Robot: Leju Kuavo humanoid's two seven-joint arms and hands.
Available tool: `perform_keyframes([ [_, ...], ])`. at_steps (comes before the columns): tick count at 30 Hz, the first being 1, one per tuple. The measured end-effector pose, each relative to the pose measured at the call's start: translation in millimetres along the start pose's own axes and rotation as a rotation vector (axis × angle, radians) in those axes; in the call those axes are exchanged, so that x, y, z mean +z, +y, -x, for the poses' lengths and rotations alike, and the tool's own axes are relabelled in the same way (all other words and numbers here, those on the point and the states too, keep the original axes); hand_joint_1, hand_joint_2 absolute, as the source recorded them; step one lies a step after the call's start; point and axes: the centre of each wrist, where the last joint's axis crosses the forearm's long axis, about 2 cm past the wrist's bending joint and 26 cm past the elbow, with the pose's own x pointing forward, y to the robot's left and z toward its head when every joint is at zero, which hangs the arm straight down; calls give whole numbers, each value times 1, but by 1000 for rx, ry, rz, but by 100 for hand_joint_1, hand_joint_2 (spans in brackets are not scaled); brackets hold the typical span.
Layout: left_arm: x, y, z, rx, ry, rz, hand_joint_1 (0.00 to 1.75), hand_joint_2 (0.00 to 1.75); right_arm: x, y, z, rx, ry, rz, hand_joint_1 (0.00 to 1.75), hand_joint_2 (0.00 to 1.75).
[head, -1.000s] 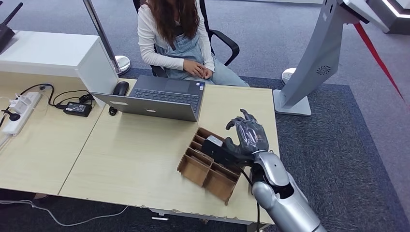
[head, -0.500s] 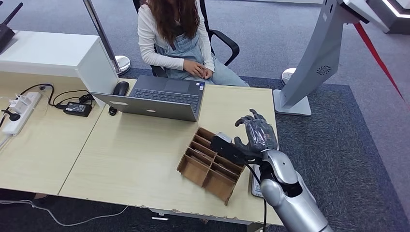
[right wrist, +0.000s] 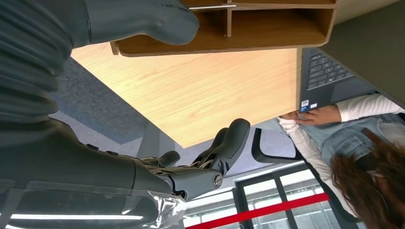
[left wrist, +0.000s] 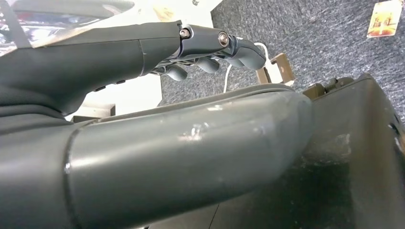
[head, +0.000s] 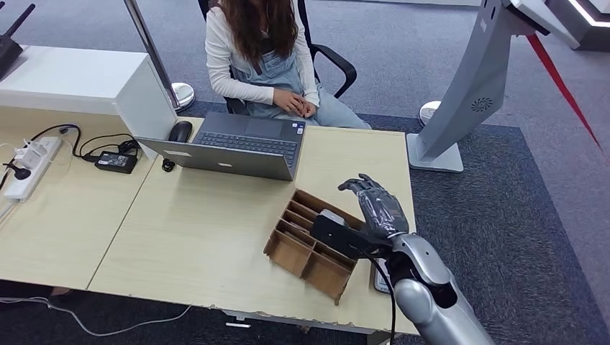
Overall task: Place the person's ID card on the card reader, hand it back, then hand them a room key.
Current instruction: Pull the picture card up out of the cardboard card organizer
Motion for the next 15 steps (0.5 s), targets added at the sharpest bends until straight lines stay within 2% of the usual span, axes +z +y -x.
perform_keyframes([
  [15,0,0,0,3,11,3,0,0,10,-15,-1,-5,-40,43,69,175],
])
